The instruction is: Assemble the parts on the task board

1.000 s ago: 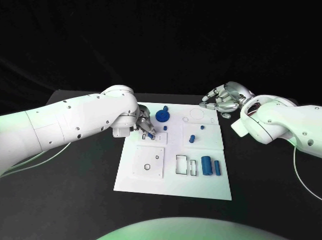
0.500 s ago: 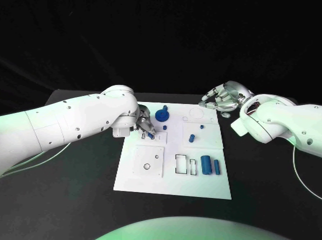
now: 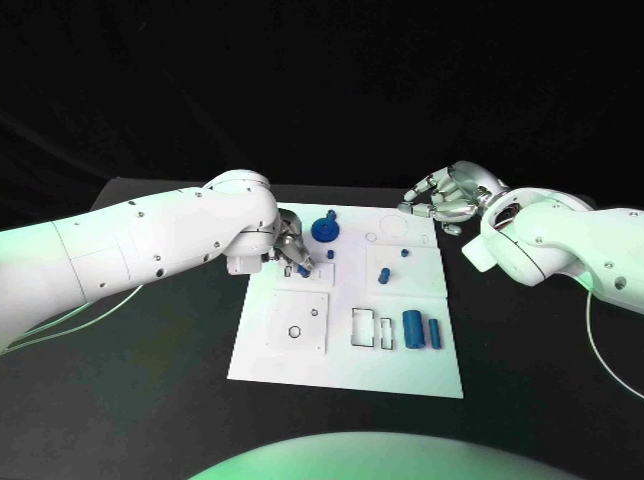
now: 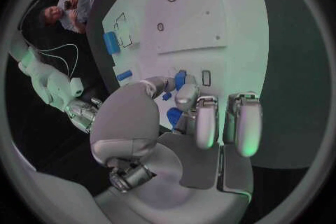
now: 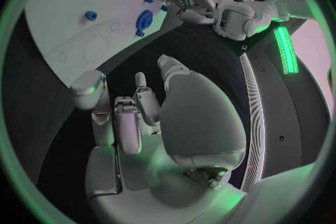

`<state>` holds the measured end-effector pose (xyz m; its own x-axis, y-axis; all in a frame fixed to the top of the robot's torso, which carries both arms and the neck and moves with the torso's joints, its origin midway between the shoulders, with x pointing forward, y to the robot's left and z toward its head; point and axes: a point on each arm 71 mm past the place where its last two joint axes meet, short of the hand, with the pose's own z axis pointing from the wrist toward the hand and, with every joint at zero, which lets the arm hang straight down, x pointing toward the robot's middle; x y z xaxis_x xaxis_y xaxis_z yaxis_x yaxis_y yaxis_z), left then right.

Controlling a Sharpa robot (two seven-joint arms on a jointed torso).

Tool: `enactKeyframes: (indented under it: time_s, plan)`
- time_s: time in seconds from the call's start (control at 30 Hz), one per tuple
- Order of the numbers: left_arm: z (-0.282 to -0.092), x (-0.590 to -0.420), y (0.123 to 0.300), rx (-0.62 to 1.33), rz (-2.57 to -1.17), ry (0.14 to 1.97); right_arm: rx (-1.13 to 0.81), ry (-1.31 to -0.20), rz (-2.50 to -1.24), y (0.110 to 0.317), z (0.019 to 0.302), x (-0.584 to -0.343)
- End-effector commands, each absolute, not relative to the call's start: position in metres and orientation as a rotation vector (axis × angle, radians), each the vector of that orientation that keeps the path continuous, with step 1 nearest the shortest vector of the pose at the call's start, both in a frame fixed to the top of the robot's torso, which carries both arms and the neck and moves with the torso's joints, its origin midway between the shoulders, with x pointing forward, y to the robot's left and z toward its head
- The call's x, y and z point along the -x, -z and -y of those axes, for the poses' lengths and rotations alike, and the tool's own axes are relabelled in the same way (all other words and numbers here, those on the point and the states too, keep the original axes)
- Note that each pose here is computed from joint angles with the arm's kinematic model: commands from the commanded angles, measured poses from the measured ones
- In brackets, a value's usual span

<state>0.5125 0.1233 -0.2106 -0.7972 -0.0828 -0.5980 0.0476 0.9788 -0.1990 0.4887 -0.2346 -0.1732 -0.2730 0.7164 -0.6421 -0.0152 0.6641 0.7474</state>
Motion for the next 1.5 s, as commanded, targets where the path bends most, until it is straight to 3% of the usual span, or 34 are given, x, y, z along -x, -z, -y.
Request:
enactKeyframes:
  time_s: [0.03, 1.5]
  plan:
    - [-0.1205, -0.5109, 0.2115, 0.013, -2.482, 0.273, -0.558, -0.789, -1.729, 0.1741, 0.2332, -0.4883]
    - [-0.1202, -0.5120, 0.2125, 0.007, -2.495, 0.261, -0.564, -0.785, -1.725, 0.1746, 0.2346, -0.4886]
